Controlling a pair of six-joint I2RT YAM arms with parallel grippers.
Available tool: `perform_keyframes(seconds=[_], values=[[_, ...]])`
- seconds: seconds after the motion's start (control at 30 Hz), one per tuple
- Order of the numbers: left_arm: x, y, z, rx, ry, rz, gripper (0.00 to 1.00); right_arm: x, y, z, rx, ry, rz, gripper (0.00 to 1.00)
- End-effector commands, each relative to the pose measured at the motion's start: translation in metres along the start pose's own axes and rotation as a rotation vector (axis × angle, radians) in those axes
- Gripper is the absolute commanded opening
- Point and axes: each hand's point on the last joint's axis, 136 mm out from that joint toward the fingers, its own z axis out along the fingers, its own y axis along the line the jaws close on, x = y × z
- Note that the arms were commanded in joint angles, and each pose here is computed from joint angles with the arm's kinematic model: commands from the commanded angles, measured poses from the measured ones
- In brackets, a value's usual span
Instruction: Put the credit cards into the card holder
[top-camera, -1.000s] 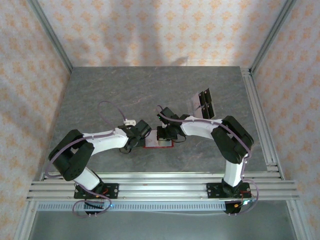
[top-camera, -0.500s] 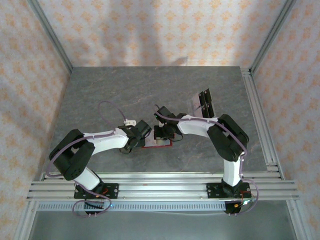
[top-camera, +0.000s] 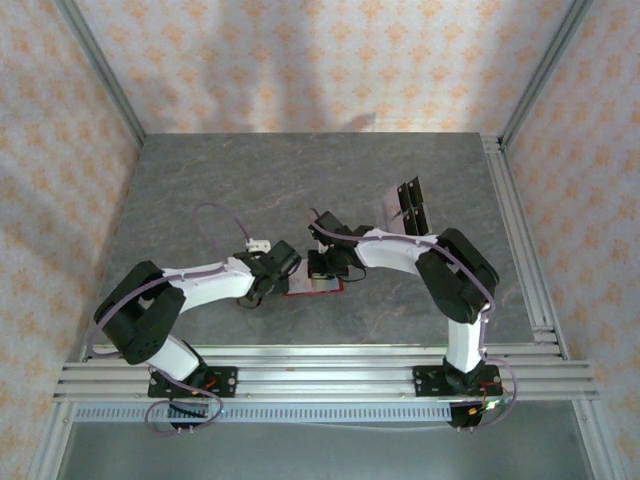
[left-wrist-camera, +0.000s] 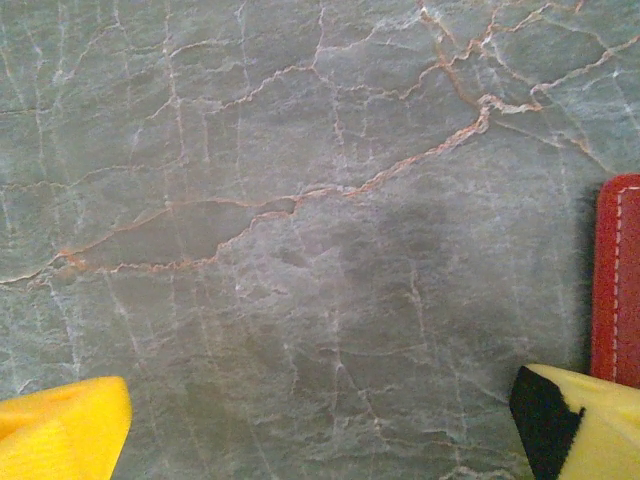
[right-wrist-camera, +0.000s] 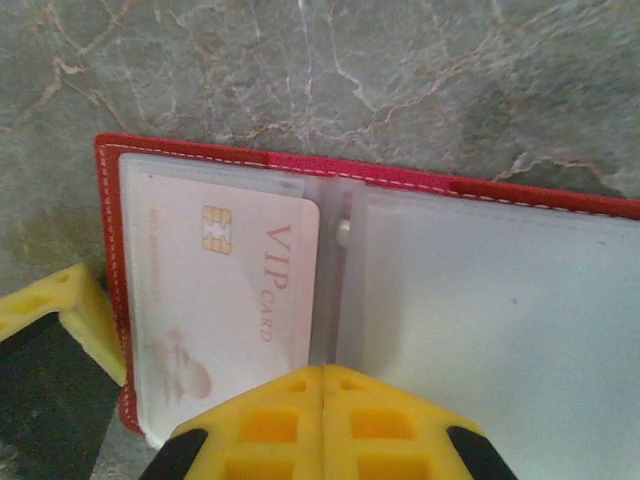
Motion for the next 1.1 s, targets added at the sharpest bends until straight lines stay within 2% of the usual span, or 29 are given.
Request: perform_keyframes(seconds=[0.0, 0.27, 0.8, 0.97, 1.07], values=[[-0.002, 0.014, -0.006, -0.034, -0.012, -0.024, 1.00, -0.012, -0.006, -0.026, 0.017, -0.060, 0.008, 0.00], [0.001, 0.023, 0.004, -0.081, 0.008, -0.026, 1.00, -0.021, -0.006, -0.021, 0.015, -0.053, 0.001, 0.00], [0.006, 0.017, 0.015, -0.072, 0.029, -0.024, 1.00, -0.023, 0.012, 0.009, -0.021, -0.003, -0.008, 0.00], [0.005, 0.017, 0.014, -0.068, 0.026, -0.027, 1.00, -0.028, 0.017, -0.010, -0.021, -0.043, -0.013, 0.00], [0.005, 0.016, 0.013, -0.063, 0.023, -0.030, 1.00, -0.028, 0.016, -0.029, -0.008, -0.086, -0.004, 0.13]])
